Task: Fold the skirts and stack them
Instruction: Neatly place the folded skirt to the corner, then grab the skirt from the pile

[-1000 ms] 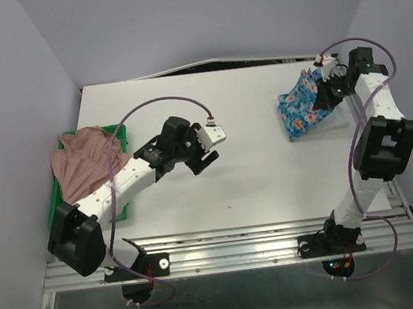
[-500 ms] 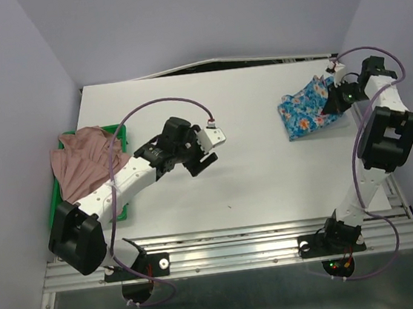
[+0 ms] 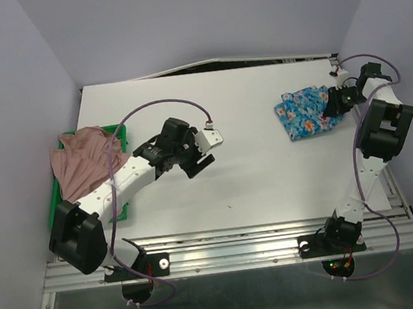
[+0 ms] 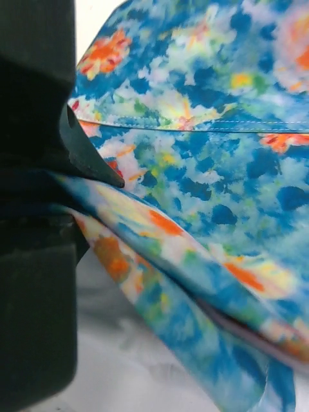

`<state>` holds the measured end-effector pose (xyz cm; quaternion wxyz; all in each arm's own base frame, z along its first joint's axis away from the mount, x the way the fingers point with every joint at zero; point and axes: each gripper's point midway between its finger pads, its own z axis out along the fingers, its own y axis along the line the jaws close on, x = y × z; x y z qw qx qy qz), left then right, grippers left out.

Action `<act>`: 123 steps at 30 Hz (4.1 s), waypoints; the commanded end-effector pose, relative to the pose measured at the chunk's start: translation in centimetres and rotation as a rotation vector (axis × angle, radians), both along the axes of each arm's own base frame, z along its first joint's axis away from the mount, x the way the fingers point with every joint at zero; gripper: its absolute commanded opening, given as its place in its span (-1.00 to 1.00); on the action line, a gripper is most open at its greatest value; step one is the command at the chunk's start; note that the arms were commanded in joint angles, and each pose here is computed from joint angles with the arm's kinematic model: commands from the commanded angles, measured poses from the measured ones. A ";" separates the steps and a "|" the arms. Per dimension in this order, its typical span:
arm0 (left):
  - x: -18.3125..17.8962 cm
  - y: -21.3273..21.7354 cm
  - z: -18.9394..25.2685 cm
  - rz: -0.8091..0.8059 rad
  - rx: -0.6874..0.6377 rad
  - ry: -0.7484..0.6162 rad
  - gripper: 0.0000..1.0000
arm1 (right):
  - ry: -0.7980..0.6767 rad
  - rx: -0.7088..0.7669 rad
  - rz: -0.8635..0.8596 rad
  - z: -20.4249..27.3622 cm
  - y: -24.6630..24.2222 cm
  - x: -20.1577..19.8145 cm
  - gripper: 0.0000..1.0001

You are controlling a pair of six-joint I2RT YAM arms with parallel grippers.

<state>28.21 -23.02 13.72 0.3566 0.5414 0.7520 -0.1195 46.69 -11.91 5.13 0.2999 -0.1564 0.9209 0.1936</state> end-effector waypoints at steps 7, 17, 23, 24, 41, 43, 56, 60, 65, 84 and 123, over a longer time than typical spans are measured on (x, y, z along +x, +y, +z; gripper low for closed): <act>0.9 -0.2 1.0 0.000 -0.007 -0.027 0.60 | -0.229 0.004 -0.098 10.0 -1.2 3.1 -0.99; 1.1 -0.2 1.2 0.007 -0.014 -0.019 0.60 | -0.166 -0.050 -0.192 6.4 -5.5 1.7 -0.99; 0.9 0.0 1.0 0.007 -0.023 0.009 0.61 | -0.012 0.040 -0.260 0.1 -4.7 0.5 -0.26; 0.9 0.2 1.1 0.010 -0.023 0.008 0.61 | -0.010 0.043 -0.271 0.1 -4.8 0.5 -0.07; 5.9 10.2 8.4 0.437 -0.299 0.050 0.66 | -0.250 0.006 -0.332 14.9 -3.2 2.8 1.00; 6.3 13.5 9.7 0.516 -0.286 0.006 0.68 | -0.300 -0.013 -0.304 17.4 -1.6 2.3 1.00; -1.4 34.1 5.9 0.911 0.195 0.066 0.61 | -0.202 0.031 0.115 19.5 18.9 -3.6 1.00; -6.9 40.2 3.7 1.055 0.306 0.175 0.61 | -0.144 0.062 0.128 18.1 20.8 -4.6 1.00; -10.3 43.2 2.2 1.097 0.415 0.234 0.61 | -0.114 0.075 0.136 17.6 21.8 -5.0 1.00; -11.6 44.4 -5.3 1.078 0.363 0.380 0.22 | -0.120 0.044 0.142 17.6 21.7 -5.4 1.00; -9.5 42.6 -4.4 0.931 0.323 0.390 0.92 | -0.118 0.052 0.142 18.0 21.9 -5.2 1.00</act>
